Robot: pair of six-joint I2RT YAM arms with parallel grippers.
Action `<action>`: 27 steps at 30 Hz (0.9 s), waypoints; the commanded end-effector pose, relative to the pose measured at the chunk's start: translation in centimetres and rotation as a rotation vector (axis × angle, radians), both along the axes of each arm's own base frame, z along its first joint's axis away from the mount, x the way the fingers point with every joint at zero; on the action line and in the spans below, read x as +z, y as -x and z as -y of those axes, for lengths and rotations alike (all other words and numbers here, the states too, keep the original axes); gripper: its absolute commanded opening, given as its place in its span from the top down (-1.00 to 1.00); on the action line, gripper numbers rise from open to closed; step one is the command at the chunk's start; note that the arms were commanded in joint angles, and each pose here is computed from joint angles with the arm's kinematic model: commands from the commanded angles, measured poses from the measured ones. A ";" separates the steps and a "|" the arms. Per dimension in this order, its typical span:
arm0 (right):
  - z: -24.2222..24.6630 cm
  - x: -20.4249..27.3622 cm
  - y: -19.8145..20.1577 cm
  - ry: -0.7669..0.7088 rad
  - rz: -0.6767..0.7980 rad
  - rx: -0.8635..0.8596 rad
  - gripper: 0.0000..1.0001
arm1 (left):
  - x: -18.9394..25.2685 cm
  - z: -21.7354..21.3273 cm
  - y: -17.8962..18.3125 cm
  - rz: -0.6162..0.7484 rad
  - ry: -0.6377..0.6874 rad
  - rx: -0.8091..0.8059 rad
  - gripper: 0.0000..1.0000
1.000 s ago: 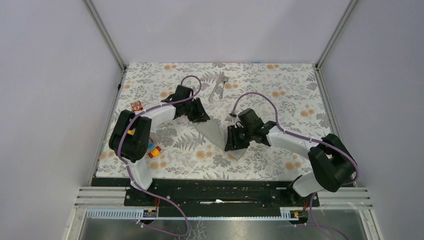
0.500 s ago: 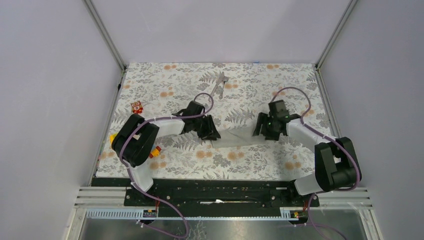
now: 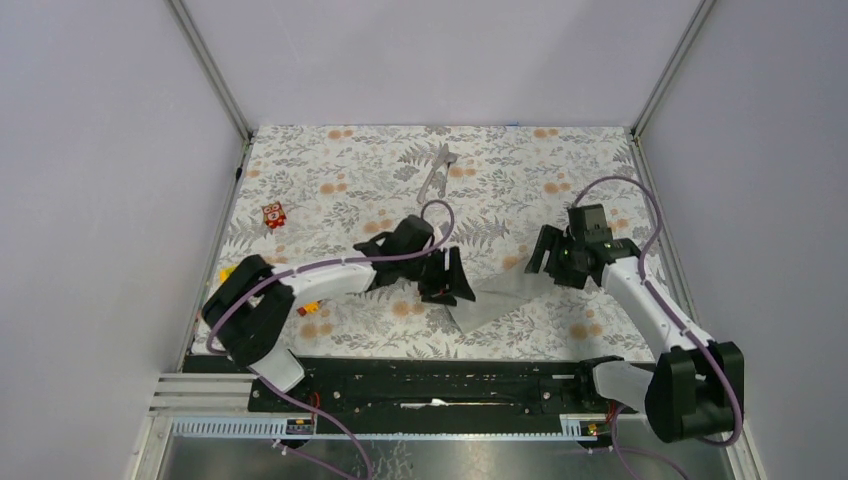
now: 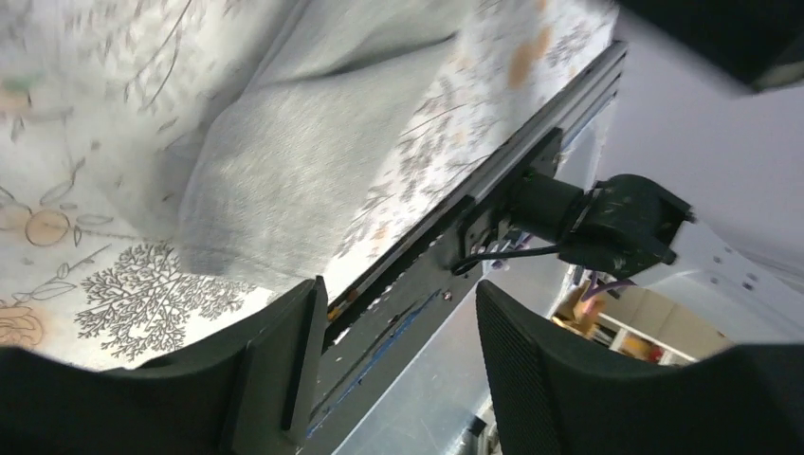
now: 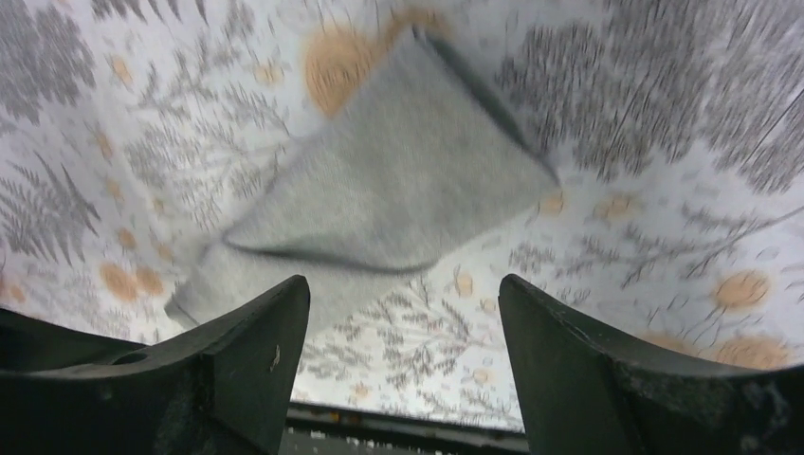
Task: Fold the napkin into a case and place the utensils inside
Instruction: Move the smaller rectangle-folded napkin to the center of the board, then smooth out the smaller rectangle-folded napkin at the center of the board.
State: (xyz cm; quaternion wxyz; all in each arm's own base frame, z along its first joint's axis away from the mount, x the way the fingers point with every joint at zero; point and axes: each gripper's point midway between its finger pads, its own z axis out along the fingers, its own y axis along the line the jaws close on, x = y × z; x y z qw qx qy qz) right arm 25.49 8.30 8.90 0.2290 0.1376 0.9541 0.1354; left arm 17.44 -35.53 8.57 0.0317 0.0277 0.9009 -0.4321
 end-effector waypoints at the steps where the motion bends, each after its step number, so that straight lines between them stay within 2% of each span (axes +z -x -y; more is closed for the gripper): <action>1: -0.7 -1.5 3.7 -0.120 -0.096 -0.049 -0.60 | 4.6 -1.2 -3.2 0.259 -0.071 -0.050 -0.32; 3: -1.0 -2.3 3.9 -0.182 -0.127 -0.068 -0.56 | 2.8 -2.0 -4.3 0.278 -0.162 -0.065 -0.33; 8: -1.3 -4.4 3.3 -0.250 -0.185 -0.116 -0.27 | -1.8 -1.8 -5.9 0.249 -0.267 -0.120 -0.25; 12: -0.5 -5.5 2.1 -0.221 -0.169 -0.146 -0.20 | -4.7 -1.3 -5.6 0.189 -0.269 -0.120 -0.14; 15: 0.2 -5.8 0.0 -0.179 -0.144 -0.150 -0.14 | -5.4 -0.1 -4.2 0.141 -0.193 -0.112 -0.06; 19: 0.1 -5.5 -5.0 -0.166 -0.083 -0.111 -0.13 | -5.0 3.2 -1.4 0.075 -0.066 -0.115 -0.02; 22: 0.5 -4.7 -8.8 -0.122 -0.060 -0.084 -0.16 | -4.3 5.1 -0.6 0.049 0.011 -0.098 -0.01; 25: 2.2 -3.6 -10.1 -0.018 -0.060 -0.082 -0.25 | -3.3 4.7 -0.8 0.081 0.003 -0.083 -0.08; 27: 3.5 -2.6 -9.9 0.059 -0.060 -0.079 -0.34 | -2.7 3.3 -1.5 0.147 -0.072 -0.059 -0.15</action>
